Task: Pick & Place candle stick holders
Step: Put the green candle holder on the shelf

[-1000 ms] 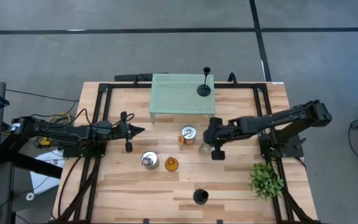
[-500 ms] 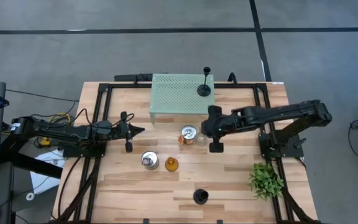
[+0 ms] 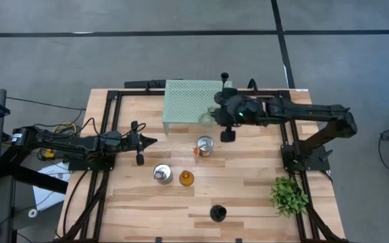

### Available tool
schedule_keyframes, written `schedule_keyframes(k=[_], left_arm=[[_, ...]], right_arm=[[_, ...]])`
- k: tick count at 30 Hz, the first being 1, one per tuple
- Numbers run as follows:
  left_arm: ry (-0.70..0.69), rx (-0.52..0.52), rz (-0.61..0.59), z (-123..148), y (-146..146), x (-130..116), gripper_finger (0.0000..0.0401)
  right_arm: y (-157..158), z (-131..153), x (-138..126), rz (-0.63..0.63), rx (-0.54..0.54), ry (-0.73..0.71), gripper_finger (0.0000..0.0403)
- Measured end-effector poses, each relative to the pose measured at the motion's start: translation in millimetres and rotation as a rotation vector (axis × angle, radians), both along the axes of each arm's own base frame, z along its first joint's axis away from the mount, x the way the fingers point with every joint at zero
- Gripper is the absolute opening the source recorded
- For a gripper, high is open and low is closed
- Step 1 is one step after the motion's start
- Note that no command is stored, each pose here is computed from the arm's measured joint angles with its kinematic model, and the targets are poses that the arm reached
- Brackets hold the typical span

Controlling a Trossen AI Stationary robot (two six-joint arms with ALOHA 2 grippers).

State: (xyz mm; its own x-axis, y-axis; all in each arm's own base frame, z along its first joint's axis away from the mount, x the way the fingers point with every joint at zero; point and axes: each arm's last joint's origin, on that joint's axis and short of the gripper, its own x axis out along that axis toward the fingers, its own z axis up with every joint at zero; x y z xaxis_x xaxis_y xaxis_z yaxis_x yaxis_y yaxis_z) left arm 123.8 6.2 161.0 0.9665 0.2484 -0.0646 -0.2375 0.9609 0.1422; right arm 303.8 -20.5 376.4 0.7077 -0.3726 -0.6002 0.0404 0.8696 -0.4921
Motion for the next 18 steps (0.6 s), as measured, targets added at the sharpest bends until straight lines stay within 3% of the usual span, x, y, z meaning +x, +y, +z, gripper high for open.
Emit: schedule_keyframes(k=[8,18], left_arm=[[0.0,0.0,0.0,0.0,0.0,0.0,0.0008],[0.0,0.0,0.001,0.0,0.1,0.0,0.0008]], right_arm=[[-35.1,3.5,46.3,-0.009,-0.067,0.1,0.0],[-85.4,19.0,86.7,-0.114,-0.057,0.159,0.0]])
